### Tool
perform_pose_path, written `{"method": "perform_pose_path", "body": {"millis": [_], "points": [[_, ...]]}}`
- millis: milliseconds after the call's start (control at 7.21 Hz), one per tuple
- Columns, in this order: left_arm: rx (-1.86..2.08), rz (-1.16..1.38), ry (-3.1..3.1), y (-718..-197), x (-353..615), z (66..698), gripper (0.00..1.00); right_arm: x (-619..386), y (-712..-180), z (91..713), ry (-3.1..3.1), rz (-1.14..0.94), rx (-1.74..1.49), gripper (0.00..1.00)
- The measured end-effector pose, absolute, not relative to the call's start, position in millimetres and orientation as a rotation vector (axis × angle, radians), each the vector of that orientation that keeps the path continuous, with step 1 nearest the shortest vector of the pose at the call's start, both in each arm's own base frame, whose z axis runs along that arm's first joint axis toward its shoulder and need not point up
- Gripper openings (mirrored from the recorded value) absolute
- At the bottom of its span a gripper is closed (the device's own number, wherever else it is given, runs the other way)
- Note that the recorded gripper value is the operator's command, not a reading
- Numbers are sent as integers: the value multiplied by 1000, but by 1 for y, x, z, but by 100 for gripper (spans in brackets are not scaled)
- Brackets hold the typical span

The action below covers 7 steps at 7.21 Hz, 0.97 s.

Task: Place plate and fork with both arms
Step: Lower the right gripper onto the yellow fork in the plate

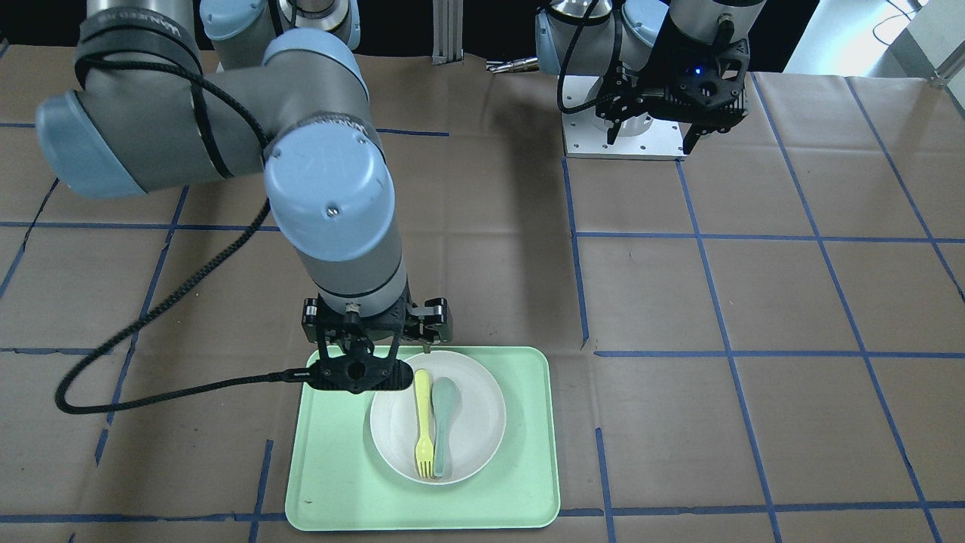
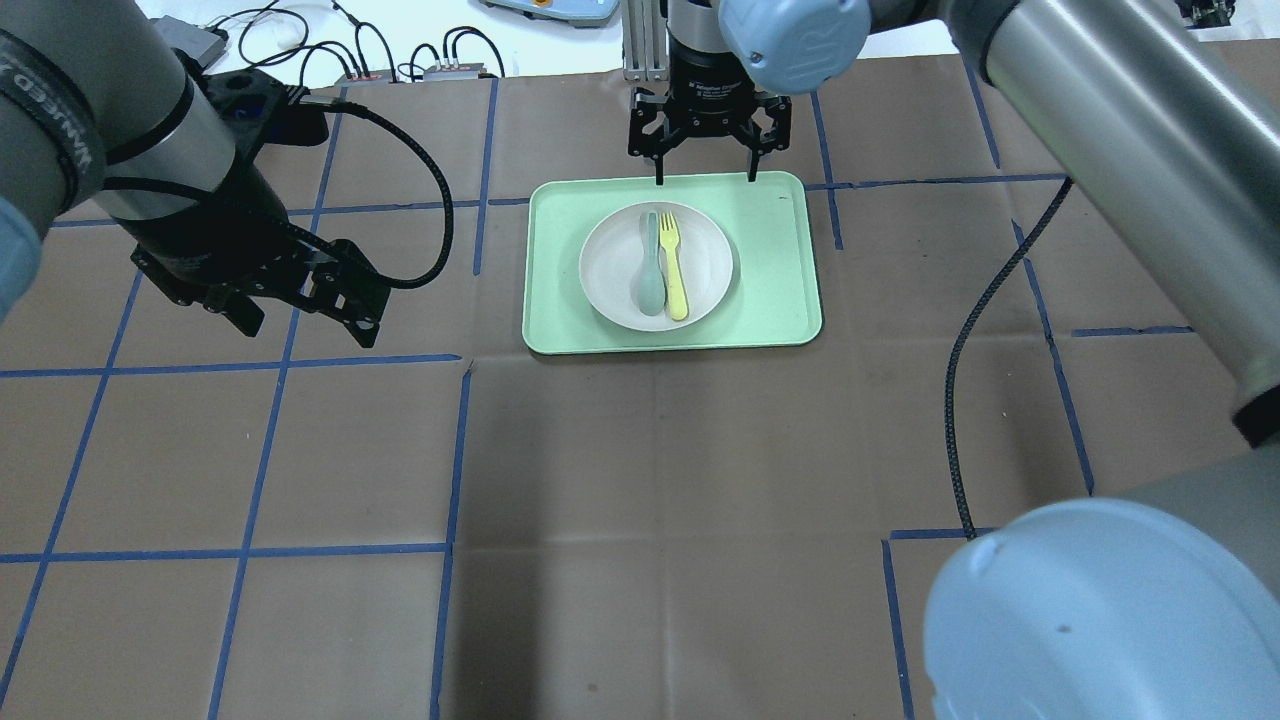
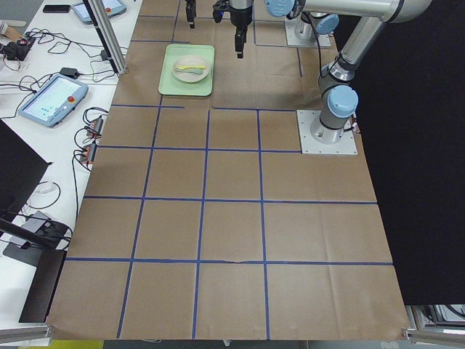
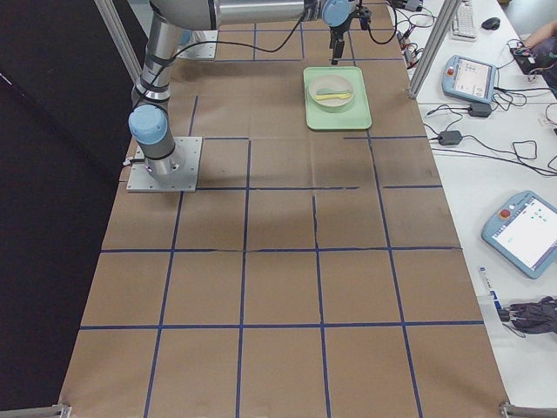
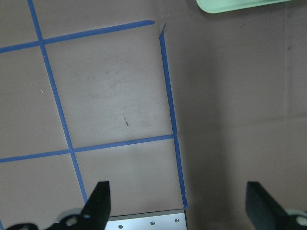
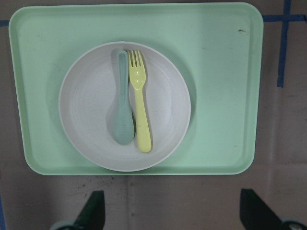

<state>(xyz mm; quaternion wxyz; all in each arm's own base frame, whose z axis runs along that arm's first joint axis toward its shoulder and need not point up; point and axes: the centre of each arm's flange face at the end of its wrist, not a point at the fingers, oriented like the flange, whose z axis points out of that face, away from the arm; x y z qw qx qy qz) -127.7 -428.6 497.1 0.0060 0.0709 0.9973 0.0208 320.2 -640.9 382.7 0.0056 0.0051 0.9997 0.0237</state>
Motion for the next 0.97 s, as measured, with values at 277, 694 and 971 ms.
{"method": "perform_pose_path", "body": {"millis": [277,694,971], "points": [[210,19,3120,-432,-127,500,100,330,-648,352,3138,130,78,99],[182,17,3122,-431,-126,501,100,340,-667,302,3146,114,83,72],[178,20,3120,-430,-126,501,100,343,-673,274,3156,146,78,64]]}}
